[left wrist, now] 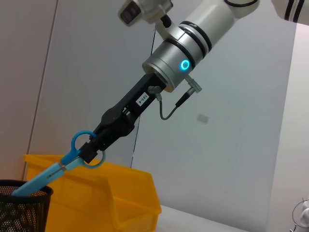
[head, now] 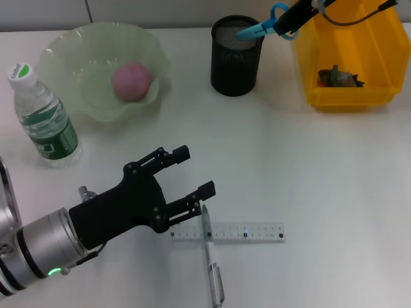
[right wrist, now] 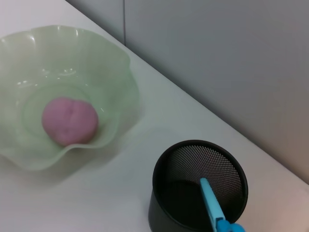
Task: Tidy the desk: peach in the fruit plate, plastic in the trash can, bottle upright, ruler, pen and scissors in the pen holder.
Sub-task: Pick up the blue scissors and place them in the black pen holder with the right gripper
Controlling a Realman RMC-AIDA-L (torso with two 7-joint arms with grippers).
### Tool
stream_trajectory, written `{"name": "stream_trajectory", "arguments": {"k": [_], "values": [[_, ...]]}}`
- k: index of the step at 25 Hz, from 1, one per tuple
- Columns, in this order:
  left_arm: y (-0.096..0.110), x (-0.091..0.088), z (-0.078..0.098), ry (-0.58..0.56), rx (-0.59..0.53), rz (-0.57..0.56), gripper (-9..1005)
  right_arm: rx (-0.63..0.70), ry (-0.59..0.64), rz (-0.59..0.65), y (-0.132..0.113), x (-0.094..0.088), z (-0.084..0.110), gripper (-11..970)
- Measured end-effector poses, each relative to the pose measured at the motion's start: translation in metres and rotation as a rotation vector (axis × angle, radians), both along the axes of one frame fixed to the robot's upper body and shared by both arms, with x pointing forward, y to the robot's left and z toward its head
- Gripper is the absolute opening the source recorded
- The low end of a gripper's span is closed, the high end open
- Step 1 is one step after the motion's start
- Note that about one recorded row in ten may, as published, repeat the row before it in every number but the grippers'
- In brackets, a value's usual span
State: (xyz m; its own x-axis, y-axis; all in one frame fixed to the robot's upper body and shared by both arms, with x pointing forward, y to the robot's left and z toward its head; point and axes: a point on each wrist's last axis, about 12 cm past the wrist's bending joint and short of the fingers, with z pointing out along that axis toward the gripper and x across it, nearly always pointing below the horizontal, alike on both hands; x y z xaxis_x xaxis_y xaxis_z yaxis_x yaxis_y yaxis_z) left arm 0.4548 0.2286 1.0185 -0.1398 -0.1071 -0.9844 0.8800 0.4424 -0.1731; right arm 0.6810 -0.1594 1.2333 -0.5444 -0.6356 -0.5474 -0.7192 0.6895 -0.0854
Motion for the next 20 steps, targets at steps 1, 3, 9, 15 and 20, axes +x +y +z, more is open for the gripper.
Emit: {"name": "stream_trajectory", "arguments": {"k": [1,3,9,15,20], "values": [[0.0002,-0.0003,-0.0001,0.000,0.000,0.000,785,-0.001,-0.001,-0.001,0.0005,0.0003,-0.0003,105],[0.0005,-0.0009,-0.0002,0.001,-0.001,0.001,785,0.003,-0.008,-0.003,0.0028,0.0010,-0.0004,106],[0.0006,-0.0023,-0.0005,0.002,-0.002,-0.005,785,0.012,-0.034,-0.009,0.0055,0.0028,0.0002,146],[0.0018,-0.0036,-0.0007,0.003,-0.001,-0.008,785,0.018,-0.063,-0.013,0.0066,0.0030,0.0004,386],[0.0029,-0.0036,-0.0004,0.005,-0.001,-0.010,784,0.080,-0.101,-0.005,0.0064,-0.0020,-0.0038,575]]}}
